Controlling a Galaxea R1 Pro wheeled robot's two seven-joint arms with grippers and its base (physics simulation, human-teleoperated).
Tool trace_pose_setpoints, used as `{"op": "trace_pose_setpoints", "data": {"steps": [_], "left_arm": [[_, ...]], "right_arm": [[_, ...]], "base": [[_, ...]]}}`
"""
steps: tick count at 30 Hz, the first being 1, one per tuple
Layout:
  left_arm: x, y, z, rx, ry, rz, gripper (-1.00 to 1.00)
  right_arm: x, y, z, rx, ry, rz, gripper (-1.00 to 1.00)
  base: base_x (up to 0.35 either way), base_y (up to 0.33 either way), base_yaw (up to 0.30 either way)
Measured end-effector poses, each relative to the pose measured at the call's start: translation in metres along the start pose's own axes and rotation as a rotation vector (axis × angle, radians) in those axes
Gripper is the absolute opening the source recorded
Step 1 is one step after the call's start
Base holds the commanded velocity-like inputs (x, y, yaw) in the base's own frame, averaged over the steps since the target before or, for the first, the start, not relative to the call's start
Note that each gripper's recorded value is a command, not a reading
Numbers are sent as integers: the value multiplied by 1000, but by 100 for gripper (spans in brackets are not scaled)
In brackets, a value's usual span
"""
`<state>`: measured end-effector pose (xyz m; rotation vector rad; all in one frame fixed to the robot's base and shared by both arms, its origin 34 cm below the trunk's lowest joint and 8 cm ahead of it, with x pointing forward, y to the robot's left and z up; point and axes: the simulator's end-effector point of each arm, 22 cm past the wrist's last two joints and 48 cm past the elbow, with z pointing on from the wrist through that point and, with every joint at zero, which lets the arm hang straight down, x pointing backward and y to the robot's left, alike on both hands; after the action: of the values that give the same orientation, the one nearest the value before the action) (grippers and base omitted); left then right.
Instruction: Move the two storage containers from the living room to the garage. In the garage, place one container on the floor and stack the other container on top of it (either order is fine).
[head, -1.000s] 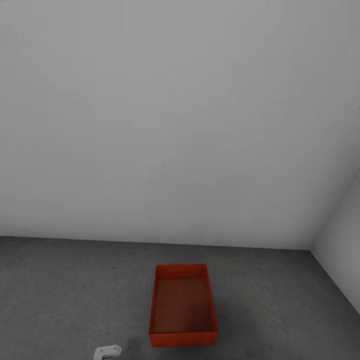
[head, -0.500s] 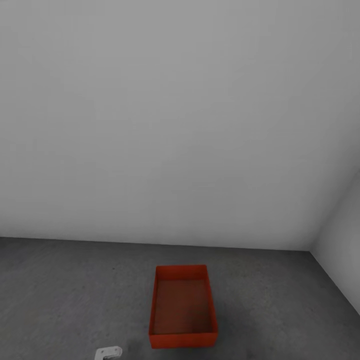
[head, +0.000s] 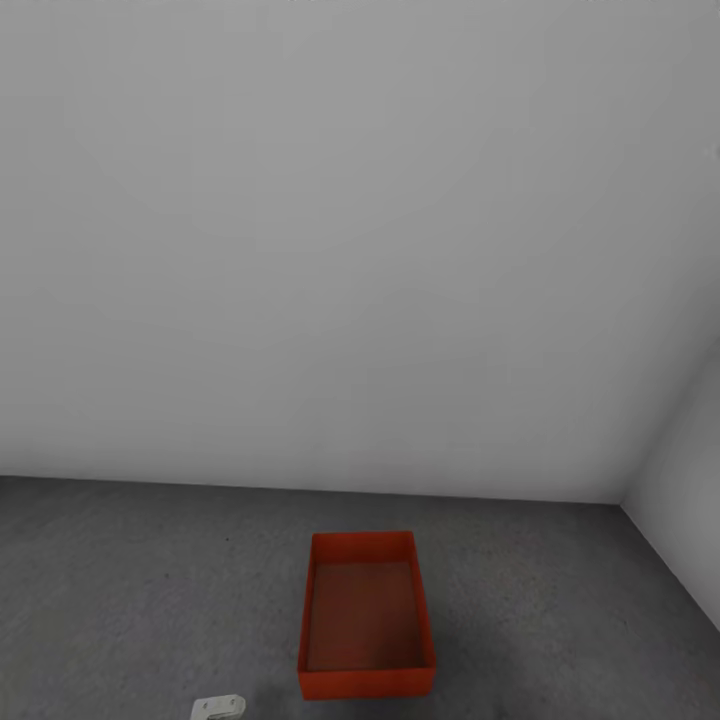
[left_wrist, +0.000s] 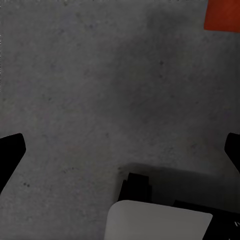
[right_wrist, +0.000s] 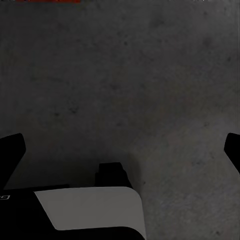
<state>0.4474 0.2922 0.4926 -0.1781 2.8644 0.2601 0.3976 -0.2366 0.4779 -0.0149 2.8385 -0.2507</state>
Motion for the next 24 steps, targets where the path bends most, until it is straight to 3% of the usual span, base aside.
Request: {"op": "trace_pose_setpoints", "data": {"steps": [17, 24], "left_arm": [[0, -7, -2, 9, 2, 2, 100], [-2, -8, -13, 13, 7, 3, 100]], "right_arm": [[-2, -4, 0, 4, -5, 0, 100], [-5, -6, -11, 4, -4, -1, 100]], "base": [[0, 0, 0], [0, 0, 0]]}}
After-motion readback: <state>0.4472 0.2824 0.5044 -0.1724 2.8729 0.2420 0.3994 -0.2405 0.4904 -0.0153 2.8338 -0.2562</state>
